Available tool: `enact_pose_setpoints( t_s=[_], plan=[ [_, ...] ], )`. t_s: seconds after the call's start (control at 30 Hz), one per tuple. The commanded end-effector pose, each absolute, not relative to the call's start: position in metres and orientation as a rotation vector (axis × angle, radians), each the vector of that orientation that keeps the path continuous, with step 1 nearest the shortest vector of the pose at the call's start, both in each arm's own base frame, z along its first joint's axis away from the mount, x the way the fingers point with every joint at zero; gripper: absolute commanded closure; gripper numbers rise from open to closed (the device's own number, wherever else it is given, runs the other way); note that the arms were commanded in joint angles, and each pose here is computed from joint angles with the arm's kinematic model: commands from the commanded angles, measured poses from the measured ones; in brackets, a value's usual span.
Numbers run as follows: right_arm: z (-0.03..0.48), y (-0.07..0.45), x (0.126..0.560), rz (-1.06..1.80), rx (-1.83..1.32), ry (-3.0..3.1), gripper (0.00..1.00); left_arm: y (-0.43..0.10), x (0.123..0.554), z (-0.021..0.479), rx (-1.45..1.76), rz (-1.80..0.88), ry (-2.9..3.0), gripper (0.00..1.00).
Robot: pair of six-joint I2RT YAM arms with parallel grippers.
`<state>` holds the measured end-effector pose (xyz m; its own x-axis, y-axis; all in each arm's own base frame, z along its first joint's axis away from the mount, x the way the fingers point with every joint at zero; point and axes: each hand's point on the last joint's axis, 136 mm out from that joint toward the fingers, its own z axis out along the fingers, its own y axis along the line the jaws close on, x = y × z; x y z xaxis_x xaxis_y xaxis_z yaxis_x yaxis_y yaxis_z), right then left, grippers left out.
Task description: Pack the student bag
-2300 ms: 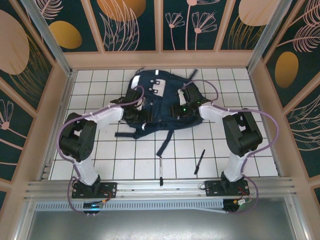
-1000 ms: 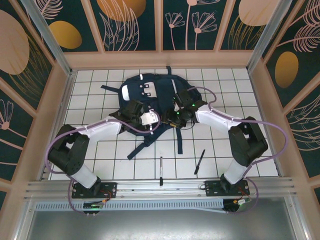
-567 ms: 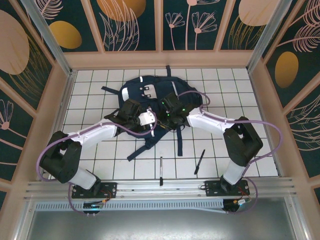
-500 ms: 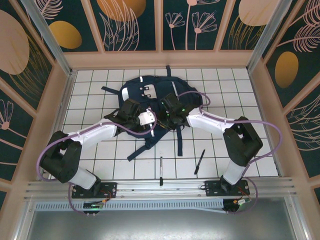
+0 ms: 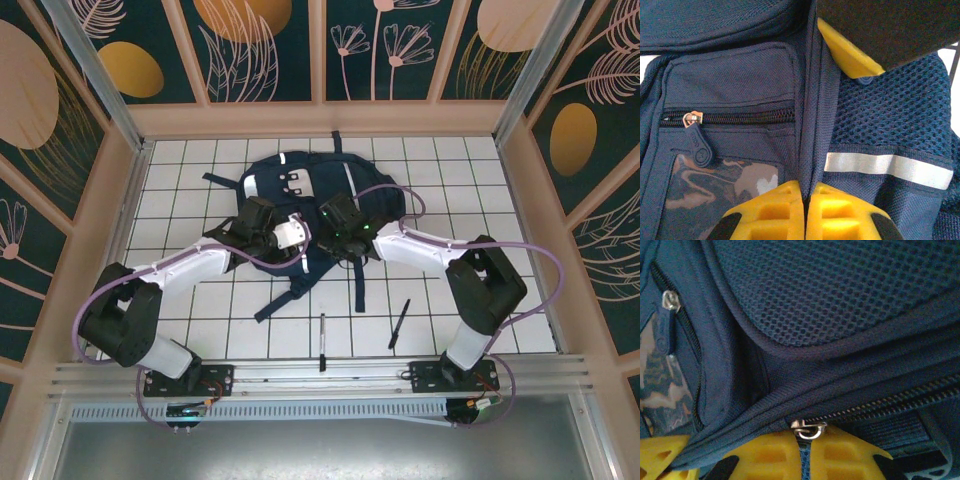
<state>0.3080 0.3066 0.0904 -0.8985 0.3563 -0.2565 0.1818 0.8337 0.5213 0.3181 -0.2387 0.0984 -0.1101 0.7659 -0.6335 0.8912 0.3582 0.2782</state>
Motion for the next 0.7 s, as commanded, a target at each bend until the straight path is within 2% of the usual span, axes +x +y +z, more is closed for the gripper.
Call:
enact_pose_setpoints(
  t_s=[0.0, 0.17, 0.43, 0.53, 0.67],
  plan=[
    [0.115, 0.293, 0.327, 0.695, 0.356, 2.574, 0.98, -0.244, 0.322, 0.126, 1.406, -0.259, 1.793, 1.0],
    [0.13, 0.27, 0.325, 0.759, 0.321, 2.581, 0.99, -0.226, 0.329, 0.119, 1.408, -0.171, 1.795, 1.0],
    [0.122, 0.179, 0.336, 0.774, 0.51, 2.543, 1.0, -0.207, 0.32, 0.109, 1.475, -0.094, 1.747, 1.0],
    [0.114, 0.161, 0.338, 0.779, 0.504, 2.565, 1.0, -0.201, 0.319, 0.106, 1.477, -0.067, 1.734, 1.0],
    [0.115, 0.161, 0.332, 0.821, 0.374, 2.61, 0.93, -0.19, 0.324, 0.103, 1.48, -0.011, 1.732, 1.0]
  ],
)
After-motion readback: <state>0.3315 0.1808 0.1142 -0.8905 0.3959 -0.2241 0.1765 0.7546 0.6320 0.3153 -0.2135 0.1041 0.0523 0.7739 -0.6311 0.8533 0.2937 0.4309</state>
